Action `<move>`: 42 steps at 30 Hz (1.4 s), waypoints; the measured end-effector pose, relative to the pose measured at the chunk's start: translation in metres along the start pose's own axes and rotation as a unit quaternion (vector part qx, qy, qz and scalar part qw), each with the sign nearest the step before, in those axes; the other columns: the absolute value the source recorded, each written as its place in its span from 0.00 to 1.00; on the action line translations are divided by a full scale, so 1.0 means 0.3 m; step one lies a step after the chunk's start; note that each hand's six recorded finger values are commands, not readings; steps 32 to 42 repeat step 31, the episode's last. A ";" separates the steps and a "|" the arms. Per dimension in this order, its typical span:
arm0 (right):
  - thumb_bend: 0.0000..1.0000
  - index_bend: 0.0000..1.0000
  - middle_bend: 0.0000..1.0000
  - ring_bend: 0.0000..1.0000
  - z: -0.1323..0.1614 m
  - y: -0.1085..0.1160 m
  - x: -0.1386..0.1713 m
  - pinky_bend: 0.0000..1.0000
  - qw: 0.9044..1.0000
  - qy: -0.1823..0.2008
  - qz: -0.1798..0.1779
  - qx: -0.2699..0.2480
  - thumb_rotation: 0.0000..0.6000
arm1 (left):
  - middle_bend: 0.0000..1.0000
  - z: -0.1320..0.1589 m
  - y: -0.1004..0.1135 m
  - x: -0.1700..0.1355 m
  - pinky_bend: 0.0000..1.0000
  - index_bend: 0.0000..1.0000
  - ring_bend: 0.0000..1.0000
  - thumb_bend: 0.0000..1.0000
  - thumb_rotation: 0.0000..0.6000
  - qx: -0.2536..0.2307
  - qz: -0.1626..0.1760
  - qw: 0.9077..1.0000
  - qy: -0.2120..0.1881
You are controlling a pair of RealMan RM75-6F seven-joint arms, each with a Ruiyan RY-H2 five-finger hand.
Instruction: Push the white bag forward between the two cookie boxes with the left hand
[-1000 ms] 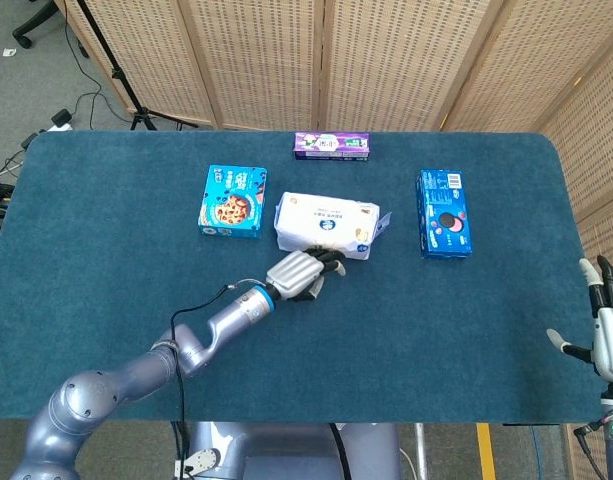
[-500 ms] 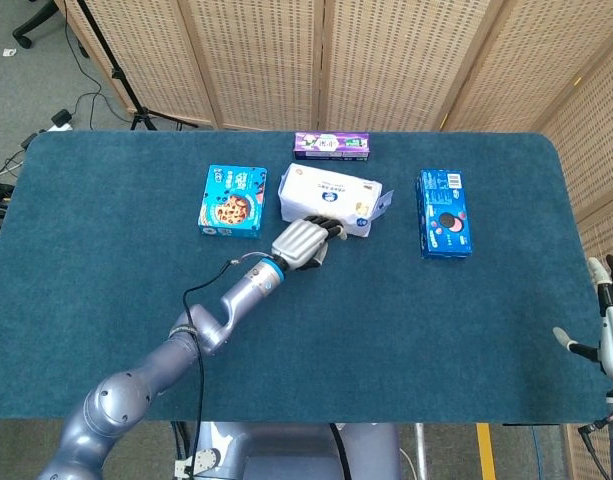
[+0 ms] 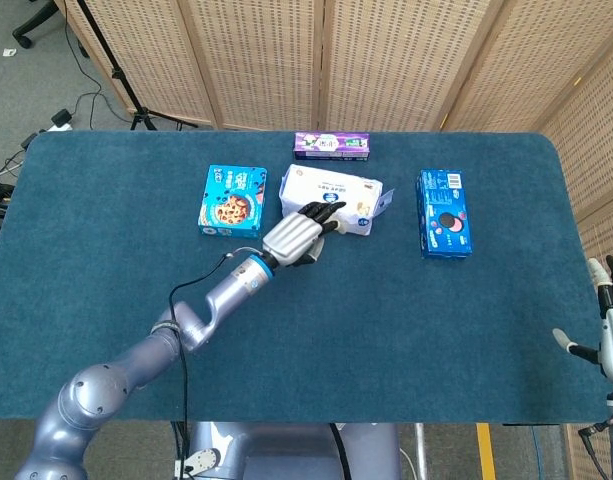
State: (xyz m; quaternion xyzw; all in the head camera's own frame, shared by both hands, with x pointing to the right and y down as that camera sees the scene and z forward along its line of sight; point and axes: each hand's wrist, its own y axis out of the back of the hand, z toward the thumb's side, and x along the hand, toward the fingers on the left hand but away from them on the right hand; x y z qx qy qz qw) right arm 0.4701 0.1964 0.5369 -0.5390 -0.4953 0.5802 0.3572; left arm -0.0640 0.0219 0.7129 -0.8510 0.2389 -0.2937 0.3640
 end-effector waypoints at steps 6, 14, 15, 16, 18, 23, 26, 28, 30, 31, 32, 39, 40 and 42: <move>0.00 0.00 0.00 0.00 0.016 0.002 0.012 0.00 1.000 0.011 0.001 -0.002 1.00 | 0.00 -0.045 0.143 -0.142 0.06 0.15 0.01 0.21 1.00 -0.017 0.026 0.999 -0.025; 0.00 0.00 0.00 0.00 0.045 -0.006 0.025 0.00 1.000 0.028 0.006 -0.001 1.00 | 0.00 -0.138 0.377 -0.397 0.00 0.00 0.00 0.00 1.00 0.033 0.071 0.997 0.005; 0.00 0.00 0.00 0.00 0.049 -0.007 0.026 0.00 0.999 0.031 0.007 -0.002 1.00 | 0.00 -0.161 0.409 -0.441 0.00 0.00 0.00 0.00 1.00 0.050 0.076 0.996 0.019; 0.00 0.00 0.00 0.00 0.052 -0.008 0.027 0.00 0.999 0.033 0.007 -0.002 1.00 | 0.00 -0.178 0.429 -0.473 0.00 0.00 0.00 0.00 1.00 0.061 0.080 0.994 0.030; 0.00 0.00 0.00 0.00 0.059 -0.008 0.032 0.00 0.999 0.037 0.008 -0.003 1.00 | 0.00 -0.215 0.460 -0.549 0.00 0.00 0.00 0.00 1.00 0.078 0.085 0.992 0.057; 0.00 0.00 0.00 0.00 0.063 -0.005 0.039 0.00 0.999 0.041 0.008 -0.001 1.00 | 0.00 -0.296 0.494 -0.748 0.00 0.00 0.00 0.00 1.00 0.091 0.098 0.984 0.122; 0.00 0.00 0.00 0.00 0.065 -0.002 0.044 0.00 0.999 0.043 0.006 0.002 1.00 | 0.00 -0.332 0.488 -0.874 0.00 0.00 0.00 0.00 1.00 0.084 0.114 0.977 0.157; 0.00 0.00 0.00 0.00 0.067 0.001 0.046 0.00 0.999 0.045 0.005 0.004 1.00 | 0.00 -0.353 0.476 -0.969 0.00 0.00 0.00 0.00 1.00 0.079 0.125 0.972 0.181; 0.00 0.00 0.00 0.00 0.070 0.004 0.049 0.00 0.999 0.047 0.004 0.005 1.00 | 0.00 -0.371 0.456 -1.069 0.00 0.00 0.00 0.00 1.00 0.074 0.132 0.966 0.208; 0.00 0.00 0.00 0.00 0.071 0.006 0.051 0.00 0.999 0.048 0.004 0.006 1.00 | 0.00 -0.379 0.444 -1.114 0.00 0.00 0.00 0.00 1.00 0.072 0.133 0.963 0.222; 0.00 0.00 0.00 0.00 0.071 0.006 0.051 0.00 0.999 0.048 0.004 0.006 1.00 | 0.00 -0.379 0.444 -1.114 0.00 0.00 0.00 0.00 1.00 0.072 0.133 0.963 0.222; 0.00 0.00 0.00 0.00 0.071 0.006 0.051 0.00 0.999 0.048 0.004 0.006 1.00 | 0.00 -0.379 0.444 -1.114 0.00 0.00 0.00 0.00 1.00 0.072 0.133 0.963 0.222; 0.00 0.00 0.00 0.00 0.071 0.006 0.051 0.00 0.999 0.048 0.004 0.006 1.00 | 0.00 -0.379 0.444 -1.114 0.00 0.00 0.00 0.00 1.00 0.072 0.133 0.963 0.222; 0.00 0.00 0.00 0.00 0.071 0.006 0.051 0.00 0.999 0.048 0.004 0.006 1.00 | 0.00 -0.379 0.444 -1.114 0.00 0.00 0.00 0.00 1.00 0.072 0.133 0.963 0.222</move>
